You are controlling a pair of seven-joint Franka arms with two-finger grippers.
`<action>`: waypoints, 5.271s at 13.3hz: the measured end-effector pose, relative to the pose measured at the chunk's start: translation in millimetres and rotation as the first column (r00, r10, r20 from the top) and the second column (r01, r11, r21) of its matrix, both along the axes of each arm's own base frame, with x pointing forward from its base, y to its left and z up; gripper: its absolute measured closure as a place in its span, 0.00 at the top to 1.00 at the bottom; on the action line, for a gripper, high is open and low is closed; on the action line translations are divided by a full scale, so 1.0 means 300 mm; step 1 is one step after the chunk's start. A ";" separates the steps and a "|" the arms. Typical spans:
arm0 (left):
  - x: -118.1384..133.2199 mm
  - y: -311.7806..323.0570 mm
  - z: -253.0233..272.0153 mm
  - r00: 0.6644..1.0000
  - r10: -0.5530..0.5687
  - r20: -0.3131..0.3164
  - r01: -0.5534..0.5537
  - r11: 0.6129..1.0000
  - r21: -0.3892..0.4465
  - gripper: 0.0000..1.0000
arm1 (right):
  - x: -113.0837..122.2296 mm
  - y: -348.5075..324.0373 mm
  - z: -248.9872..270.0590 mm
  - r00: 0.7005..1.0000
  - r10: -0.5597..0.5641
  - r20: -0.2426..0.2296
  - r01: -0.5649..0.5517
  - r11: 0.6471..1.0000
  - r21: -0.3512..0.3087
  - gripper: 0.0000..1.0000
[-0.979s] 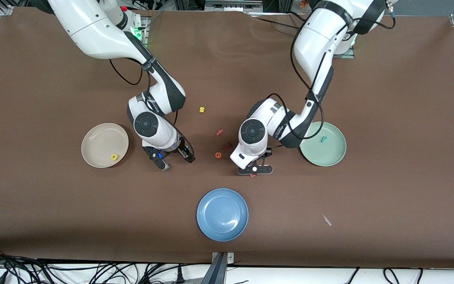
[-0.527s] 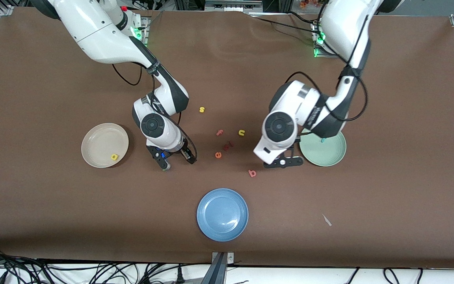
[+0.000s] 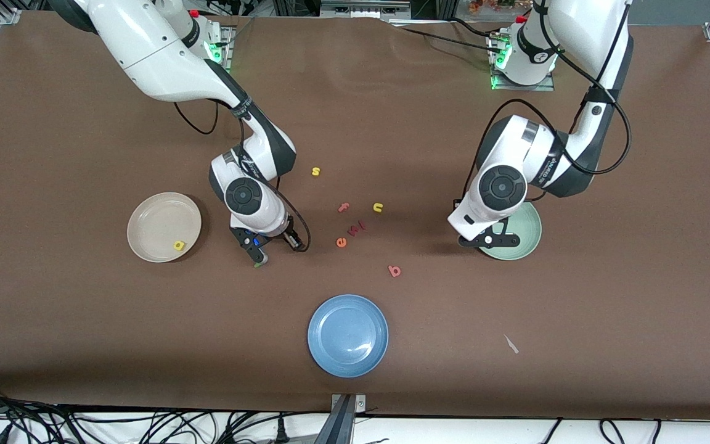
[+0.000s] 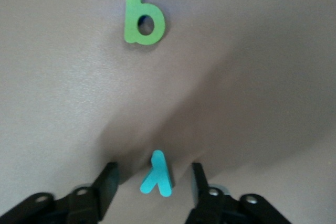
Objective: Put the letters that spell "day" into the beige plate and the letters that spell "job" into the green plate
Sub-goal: 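Drop the o on the green plate while the right gripper grasps the y, then drop the y on the white plate while the left gripper reaches the a, then grasp the pink a with the left gripper while the right gripper descends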
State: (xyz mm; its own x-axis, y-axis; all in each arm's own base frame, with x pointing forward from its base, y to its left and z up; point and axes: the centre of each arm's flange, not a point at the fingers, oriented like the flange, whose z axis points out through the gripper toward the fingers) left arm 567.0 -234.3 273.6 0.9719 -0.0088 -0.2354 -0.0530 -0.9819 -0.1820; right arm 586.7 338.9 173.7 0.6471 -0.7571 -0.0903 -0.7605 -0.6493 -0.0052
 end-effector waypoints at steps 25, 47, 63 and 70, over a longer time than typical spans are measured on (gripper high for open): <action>0.073 0.126 0.156 0.959 -0.033 0.281 0.066 0.992 -0.110 1.00 | 0.063 -0.150 0.177 0.902 0.421 -0.092 -0.427 0.903 -0.052 0.26; 0.293 -0.481 -0.083 0.849 0.461 0.258 -0.394 0.878 -0.272 1.00 | 0.087 -0.880 0.183 0.468 0.880 -0.082 -0.880 0.472 0.053 0.84; 0.221 -0.593 -0.336 0.874 0.380 0.303 -0.314 0.918 -0.243 0.55 | 0.140 -0.307 0.123 0.983 0.184 -0.024 -0.184 0.983 -0.019 1.00; 0.247 -0.563 -0.326 0.865 0.387 0.320 -0.322 0.916 -0.238 0.52 | 0.146 -0.283 0.023 0.991 0.128 -0.050 -0.130 0.991 -0.039 0.99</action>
State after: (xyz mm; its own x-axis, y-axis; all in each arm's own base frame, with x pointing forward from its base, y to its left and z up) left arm 641.1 -403.3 175.9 0.9340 0.3437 0.0973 0.3403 -0.9390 0.0502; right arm 630.5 254.0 180.5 0.7352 -0.6714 -0.0934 -0.6692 -0.7408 0.0582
